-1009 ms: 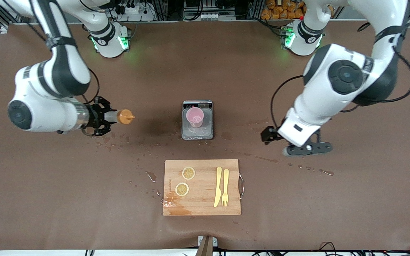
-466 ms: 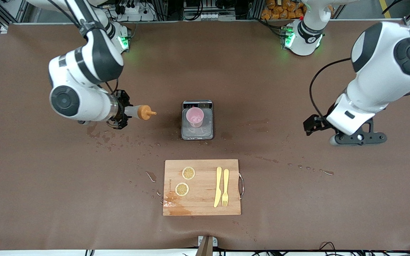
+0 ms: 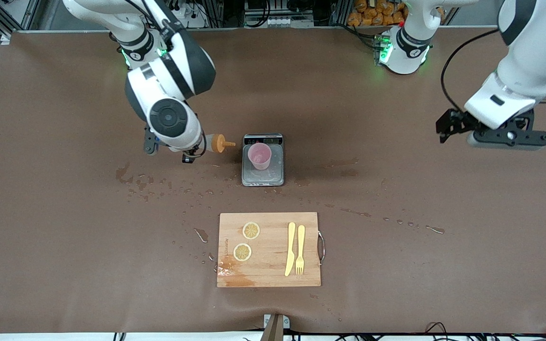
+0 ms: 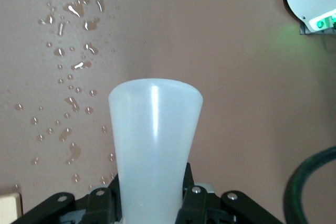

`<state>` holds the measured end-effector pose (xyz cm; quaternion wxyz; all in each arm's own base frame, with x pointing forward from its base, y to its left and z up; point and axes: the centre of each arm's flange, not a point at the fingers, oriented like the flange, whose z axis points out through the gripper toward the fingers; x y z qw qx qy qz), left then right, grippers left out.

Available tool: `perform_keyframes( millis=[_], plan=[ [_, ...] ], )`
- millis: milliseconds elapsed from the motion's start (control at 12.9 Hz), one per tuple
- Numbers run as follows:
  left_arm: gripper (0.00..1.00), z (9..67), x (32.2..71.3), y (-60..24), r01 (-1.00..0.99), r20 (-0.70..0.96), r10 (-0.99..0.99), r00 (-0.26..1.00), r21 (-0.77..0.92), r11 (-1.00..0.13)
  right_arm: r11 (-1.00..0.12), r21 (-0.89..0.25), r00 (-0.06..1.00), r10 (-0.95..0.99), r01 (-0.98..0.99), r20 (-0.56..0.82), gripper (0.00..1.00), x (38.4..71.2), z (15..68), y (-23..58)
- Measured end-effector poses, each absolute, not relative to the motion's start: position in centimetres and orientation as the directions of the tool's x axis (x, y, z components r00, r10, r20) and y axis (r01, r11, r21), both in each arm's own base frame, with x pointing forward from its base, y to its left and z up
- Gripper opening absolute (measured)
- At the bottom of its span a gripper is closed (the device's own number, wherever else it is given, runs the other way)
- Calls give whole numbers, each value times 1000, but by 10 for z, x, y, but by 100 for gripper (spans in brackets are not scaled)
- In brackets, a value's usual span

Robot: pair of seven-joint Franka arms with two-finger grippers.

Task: Add sauce to pink cup with both arms
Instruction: 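Withdraw the left gripper while the right gripper carries the bottle over the cup, then tilt the squeeze bottle over the pink cup and squeeze sauce with the right gripper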

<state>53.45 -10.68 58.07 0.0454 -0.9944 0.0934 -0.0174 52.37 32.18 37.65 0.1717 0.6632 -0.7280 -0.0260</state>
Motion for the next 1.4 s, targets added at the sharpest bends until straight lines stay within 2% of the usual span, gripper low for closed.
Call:
perform_keyframes(
  millis=[155,388,698,931,1397],
  plan=[
    [100,588,523,-95,-201,-28,-199,980,-94,-975,134,239,-67,-961,-962,268,42,519,363,341],
    [100,606,522,-84,-139,-7,-139,990,-71,-988,148,203,-71,-936,-968,346,42,510,338,370],
    [100,641,520,-80,-107,27,-108,994,-48,-993,145,185,-36,-869,-972,494,42,496,303,407],
    [100,645,522,-49,-38,9,-38,999,-15,-999,125,176,-2,-821,-976,571,42,494,283,417],
    [100,636,522,-77,-85,-14,-85,996,-12,-996,106,168,17,-799,-980,601,38,497,288,418]
  ],
)
